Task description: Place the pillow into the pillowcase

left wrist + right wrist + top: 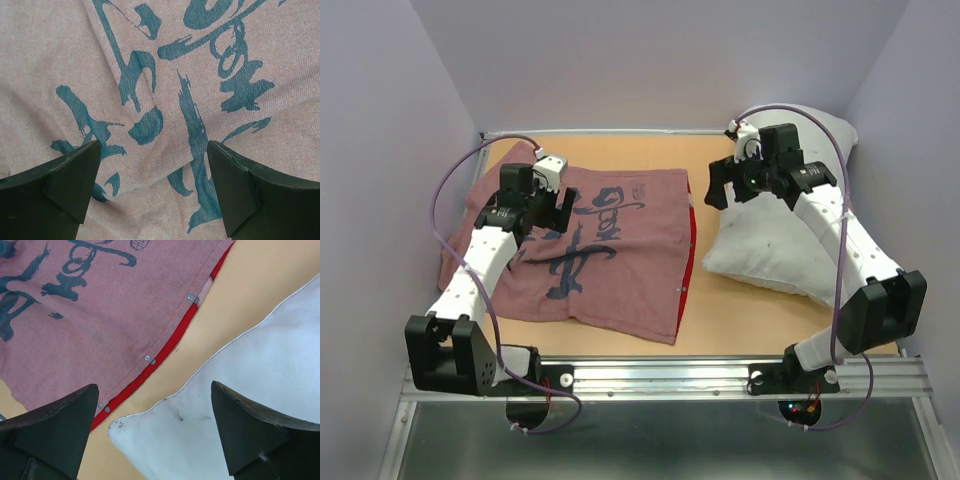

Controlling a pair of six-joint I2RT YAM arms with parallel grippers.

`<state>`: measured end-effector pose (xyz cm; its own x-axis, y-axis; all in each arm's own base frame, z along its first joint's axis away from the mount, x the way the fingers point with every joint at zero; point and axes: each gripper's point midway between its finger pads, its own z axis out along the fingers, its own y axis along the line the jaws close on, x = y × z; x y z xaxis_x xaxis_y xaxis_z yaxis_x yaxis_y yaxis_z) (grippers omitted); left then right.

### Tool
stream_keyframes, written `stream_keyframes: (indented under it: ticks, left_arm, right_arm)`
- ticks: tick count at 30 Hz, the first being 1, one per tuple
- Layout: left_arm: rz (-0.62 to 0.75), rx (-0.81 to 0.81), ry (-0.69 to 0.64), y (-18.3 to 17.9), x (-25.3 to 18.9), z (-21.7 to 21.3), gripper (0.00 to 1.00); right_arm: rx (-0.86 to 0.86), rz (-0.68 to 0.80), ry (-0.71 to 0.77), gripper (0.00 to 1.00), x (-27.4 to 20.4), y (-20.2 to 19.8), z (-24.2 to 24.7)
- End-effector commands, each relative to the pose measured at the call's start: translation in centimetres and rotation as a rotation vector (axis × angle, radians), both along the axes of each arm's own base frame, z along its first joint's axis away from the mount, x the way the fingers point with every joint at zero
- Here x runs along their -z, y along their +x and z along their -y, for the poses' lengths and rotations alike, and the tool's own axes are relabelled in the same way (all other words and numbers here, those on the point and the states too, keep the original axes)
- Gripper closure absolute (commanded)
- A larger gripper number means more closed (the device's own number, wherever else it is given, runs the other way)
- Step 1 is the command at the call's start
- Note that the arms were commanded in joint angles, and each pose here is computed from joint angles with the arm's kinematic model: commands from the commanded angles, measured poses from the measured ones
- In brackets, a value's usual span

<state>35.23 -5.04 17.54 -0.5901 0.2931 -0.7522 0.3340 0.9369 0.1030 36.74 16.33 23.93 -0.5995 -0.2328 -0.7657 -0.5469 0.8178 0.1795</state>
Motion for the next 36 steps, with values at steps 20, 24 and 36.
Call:
stream_keyframes:
  ticks: [20, 24, 36]
  left_arm:
    - [-0.181, -0.193, 0.177, 9.3, 9.0, -3.1, 0.22]
    - [-0.232, -0.28, 0.199, 11.1, 11.1, -6.2, 0.65]
    - [-0.151, -0.432, 0.291, 18.0, 8.5, -16.6, 0.67]
  right_arm:
    - [-0.168, -0.242, -0.066, 0.07, 11.7, 4.4, -11.1]
    - [-0.156, -0.274, -0.074, 0.09, 13.4, 5.1, -11.3]
    - [-0.118, -0.244, -0.044, 0.28, 11.5, 6.0, -11.8]
